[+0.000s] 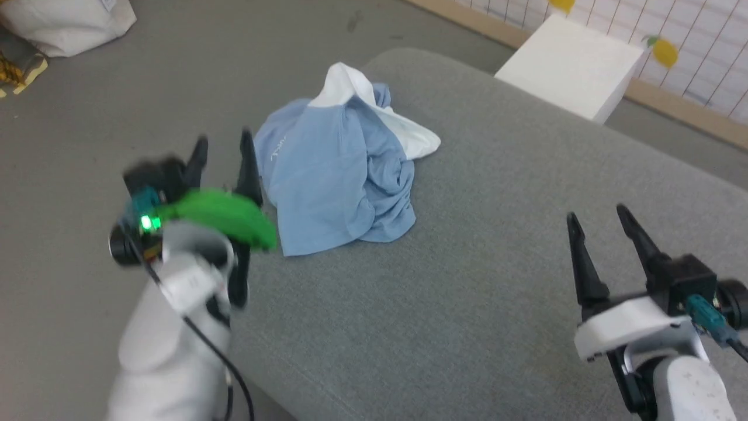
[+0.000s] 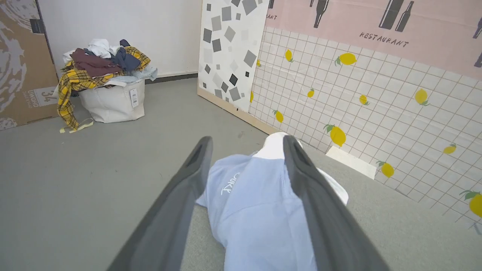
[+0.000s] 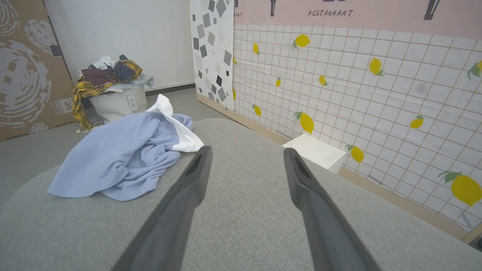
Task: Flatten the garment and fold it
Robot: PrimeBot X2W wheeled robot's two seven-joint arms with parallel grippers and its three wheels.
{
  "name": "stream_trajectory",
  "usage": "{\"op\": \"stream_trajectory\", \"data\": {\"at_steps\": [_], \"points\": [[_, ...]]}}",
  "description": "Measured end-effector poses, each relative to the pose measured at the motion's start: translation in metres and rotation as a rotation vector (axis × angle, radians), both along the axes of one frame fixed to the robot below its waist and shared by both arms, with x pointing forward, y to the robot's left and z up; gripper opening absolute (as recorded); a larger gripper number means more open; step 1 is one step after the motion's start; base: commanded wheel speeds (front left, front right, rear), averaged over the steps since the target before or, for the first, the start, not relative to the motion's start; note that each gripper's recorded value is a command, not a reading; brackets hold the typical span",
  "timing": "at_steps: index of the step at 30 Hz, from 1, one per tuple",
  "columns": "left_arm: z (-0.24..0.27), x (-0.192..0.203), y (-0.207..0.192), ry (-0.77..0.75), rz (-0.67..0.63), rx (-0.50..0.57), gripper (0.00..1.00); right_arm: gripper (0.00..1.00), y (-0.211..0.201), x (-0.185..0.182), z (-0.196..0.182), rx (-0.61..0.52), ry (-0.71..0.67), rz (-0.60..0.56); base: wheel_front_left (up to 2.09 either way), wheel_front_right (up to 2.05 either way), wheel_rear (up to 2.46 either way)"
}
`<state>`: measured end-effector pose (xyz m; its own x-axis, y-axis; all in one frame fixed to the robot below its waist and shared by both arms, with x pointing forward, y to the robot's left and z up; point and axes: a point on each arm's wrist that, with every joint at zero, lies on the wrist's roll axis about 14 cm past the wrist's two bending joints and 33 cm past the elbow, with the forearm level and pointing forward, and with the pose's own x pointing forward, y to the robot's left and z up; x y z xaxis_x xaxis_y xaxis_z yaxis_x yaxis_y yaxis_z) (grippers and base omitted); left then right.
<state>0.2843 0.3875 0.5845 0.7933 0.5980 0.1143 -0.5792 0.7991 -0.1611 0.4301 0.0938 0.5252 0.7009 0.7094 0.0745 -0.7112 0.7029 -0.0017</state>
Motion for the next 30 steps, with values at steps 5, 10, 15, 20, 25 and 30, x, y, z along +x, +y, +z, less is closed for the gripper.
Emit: {"op": "stream_trajectory", "data": {"at_steps": [5, 10, 15, 20, 25, 30], "points": [[0.014, 0.054, 0.024, 0.072, -0.051, -0.066, 1.0, 1.0, 0.01, 0.015, -0.002, 0.009, -0.008, 0.016, 0.0, 0.0, 0.0], [-0.003, 0.097, 0.048, 0.233, -0.066, -0.133, 1.0, 1.0, 0.004, 0.036, -0.022, 0.004, 0.019, -0.014, 0.0, 0.0, 0.0], [-0.06, 0.135, 0.054, 0.423, -0.074, -0.265, 1.0, 1.0, -0.021, 0.061, -0.051, 0.01, 0.069, -0.092, 0.0, 0.0, 0.0], [-0.129, 0.16, 0.039, 0.564, -0.083, -0.395, 1.0, 1.0, -0.052, 0.073, -0.095, -0.021, 0.154, -0.17, 0.0, 0.0, 0.0], [-0.213, 0.162, 0.002, 0.763, -0.092, -0.595, 1.0, 1.0, -0.085, 0.081, -0.126, -0.049, 0.205, -0.249, 0.0, 0.0, 0.0], [-0.24, 0.166, -0.004, 0.907, -0.104, -0.67, 0.0, 1.0, -0.112, 0.083, -0.137, -0.048, 0.228, -0.313, 0.0, 0.0, 0.0]]}}
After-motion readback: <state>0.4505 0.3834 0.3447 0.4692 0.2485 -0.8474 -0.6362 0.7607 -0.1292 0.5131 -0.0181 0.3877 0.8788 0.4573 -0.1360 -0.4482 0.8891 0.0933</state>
